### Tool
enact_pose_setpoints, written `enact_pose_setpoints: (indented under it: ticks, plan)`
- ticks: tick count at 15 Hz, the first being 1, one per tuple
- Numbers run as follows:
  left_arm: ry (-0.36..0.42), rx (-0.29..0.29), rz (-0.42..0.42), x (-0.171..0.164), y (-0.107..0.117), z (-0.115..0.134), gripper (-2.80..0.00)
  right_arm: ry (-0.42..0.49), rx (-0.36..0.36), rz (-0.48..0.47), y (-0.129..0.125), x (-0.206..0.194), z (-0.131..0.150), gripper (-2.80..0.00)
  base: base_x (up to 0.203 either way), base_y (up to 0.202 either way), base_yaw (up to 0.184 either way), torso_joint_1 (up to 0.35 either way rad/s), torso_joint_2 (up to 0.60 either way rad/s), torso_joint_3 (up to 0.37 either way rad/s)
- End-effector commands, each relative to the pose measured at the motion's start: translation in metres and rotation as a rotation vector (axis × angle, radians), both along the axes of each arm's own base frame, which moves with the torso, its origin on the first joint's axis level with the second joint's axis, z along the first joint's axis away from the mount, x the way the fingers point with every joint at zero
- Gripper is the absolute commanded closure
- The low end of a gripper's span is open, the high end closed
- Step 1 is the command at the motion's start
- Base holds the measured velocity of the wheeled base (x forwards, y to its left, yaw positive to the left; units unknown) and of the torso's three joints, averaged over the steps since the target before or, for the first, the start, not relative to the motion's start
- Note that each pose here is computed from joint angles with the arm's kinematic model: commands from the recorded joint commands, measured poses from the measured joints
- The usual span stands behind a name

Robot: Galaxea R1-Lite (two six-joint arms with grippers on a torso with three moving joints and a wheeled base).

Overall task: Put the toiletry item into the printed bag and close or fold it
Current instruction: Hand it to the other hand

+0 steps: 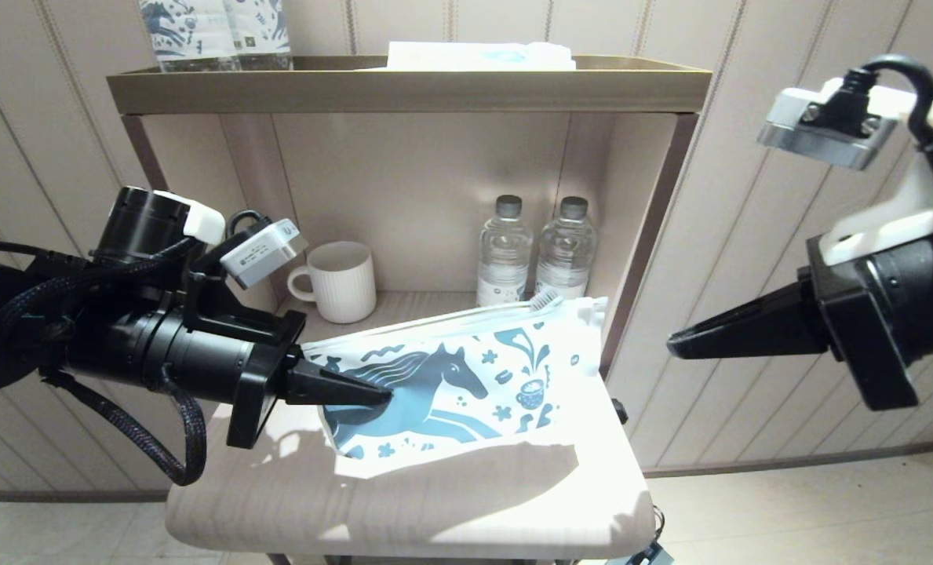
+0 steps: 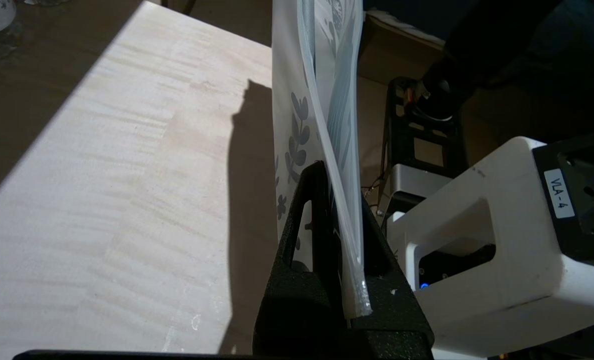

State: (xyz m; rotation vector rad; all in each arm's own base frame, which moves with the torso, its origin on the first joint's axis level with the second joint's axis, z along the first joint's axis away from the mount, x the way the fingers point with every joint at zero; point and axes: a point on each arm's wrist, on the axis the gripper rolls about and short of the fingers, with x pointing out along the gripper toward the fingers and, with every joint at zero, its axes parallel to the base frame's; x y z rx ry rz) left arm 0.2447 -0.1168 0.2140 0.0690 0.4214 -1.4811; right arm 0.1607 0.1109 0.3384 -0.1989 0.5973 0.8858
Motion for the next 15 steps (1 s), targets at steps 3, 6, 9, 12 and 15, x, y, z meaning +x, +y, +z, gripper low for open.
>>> enact_pose_setpoints:
  ticks: [3,6,9,12,15]
  plan:
    - [0.004,-0.012,-0.019,-0.001,0.0,-0.001,0.0,0.022,0.017,0.018,-0.017,0.006,-0.007,0.0,0.0,0.0,0.0,0.0,0.0,0.0]
    - [-0.004,-0.016,-0.02,-0.005,0.002,0.002,0.0,0.019,-0.014,0.071,-0.016,0.01,-0.017,-2.8,0.0,0.0,0.0,0.0,0.0,0.0]
    - [-0.009,-0.018,-0.02,-0.006,0.002,0.003,0.0,0.031,0.005,0.118,-0.017,0.016,-0.021,-2.8,0.0,0.0,0.0,0.0,0.0,0.0]
    - [-0.01,-0.019,-0.021,-0.007,0.002,0.004,0.0,0.036,0.014,0.156,-0.018,0.025,-0.026,-2.8,0.0,0.0,0.0,0.0,0.0,0.0]
    - [-0.004,-0.03,-0.035,-0.011,0.004,0.004,0.0,0.05,0.011,0.198,-0.012,0.035,-0.032,-2.8,0.0,0.0,0.0,0.0,0.0,0.0]
